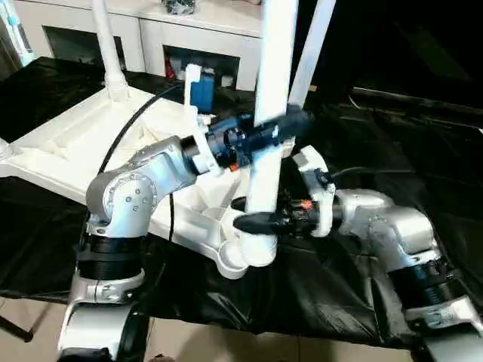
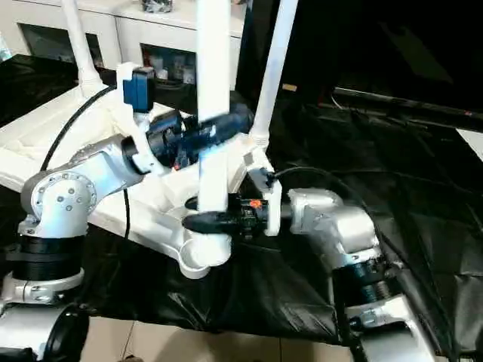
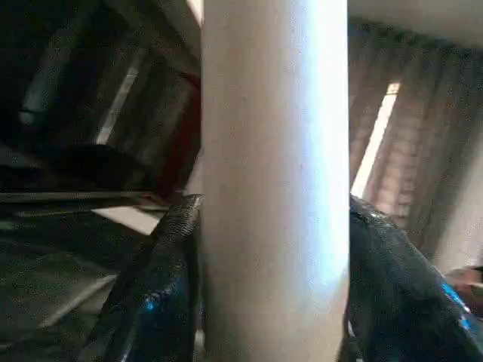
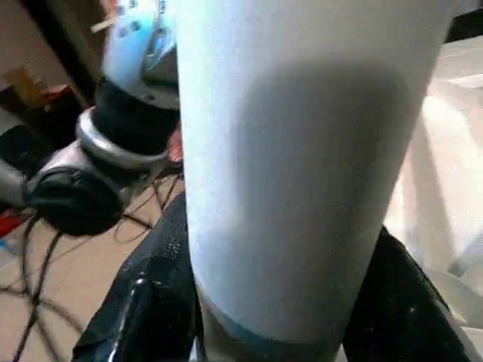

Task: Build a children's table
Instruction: Pick table leg

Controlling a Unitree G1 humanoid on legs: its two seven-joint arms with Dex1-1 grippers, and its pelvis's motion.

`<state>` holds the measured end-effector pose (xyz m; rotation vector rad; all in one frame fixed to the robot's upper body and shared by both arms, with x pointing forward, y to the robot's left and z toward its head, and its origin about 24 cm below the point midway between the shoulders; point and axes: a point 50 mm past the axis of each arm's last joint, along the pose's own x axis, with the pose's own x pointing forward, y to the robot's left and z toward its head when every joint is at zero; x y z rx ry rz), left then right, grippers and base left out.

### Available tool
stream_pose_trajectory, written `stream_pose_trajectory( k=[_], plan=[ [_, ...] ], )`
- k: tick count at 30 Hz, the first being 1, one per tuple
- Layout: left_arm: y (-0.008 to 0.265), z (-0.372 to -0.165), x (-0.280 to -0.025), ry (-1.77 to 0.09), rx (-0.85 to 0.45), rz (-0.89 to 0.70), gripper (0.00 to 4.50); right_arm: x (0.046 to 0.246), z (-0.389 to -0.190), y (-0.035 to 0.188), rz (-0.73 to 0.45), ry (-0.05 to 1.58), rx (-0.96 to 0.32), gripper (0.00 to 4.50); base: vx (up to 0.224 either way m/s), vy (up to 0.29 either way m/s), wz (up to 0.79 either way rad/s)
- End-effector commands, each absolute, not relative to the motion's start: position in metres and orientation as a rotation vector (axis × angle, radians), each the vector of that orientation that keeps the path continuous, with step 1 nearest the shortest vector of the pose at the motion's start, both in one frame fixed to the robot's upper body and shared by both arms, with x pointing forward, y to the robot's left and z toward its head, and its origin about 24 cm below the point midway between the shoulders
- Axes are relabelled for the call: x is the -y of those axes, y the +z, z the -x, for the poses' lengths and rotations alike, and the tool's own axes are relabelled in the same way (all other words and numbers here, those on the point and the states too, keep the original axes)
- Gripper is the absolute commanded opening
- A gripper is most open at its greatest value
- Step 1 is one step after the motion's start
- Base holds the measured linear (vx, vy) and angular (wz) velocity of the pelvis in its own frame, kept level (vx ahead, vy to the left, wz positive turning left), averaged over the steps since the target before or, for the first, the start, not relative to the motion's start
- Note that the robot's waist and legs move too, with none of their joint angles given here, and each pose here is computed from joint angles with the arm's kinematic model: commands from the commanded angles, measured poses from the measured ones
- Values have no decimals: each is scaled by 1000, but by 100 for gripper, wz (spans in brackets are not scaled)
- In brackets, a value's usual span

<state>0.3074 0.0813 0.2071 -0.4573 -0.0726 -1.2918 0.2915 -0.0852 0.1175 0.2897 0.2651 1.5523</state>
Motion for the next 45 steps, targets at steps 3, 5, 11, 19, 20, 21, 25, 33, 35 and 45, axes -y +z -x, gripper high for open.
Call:
stream_pose_trajectory(
  k=[3,5,11,19,20,21,25,33,35,45],
  plan=[
    [195,-320,-77,-1053,13,366,305,77,-310,124,-223,1310,-215,193,0,0,0],
    [192,-326,-75,-932,-13,339,306,72,-316,125,-228,1225,-207,192,0,0,0],
    [189,-339,-72,-640,-17,281,306,58,-317,129,-225,1143,-157,191,0,0,0],
    [191,-347,-75,-467,17,341,232,51,-315,129,-247,1092,-154,191,0,0,0],
    [191,-347,-75,-467,18,341,228,51,-315,129,-247,1090,-153,191,0,0,0],
    [191,-346,-74,-469,20,339,224,51,-315,130,-246,1086,-153,191,0,0,0],
    [190,-345,-72,-490,23,336,197,51,-315,130,-242,1074,-150,191,0,0,0],
    [192,-336,-68,-646,74,332,182,58,-314,130,-279,1166,-175,296,0,0,0],
    [193,-333,-68,-704,78,331,182,63,-313,130,-257,1207,-187,311,0,0,0],
    [202,-315,-66,-1039,89,372,181,95,-309,131,-151,1409,-272,400,0,0,0]
  ],
)
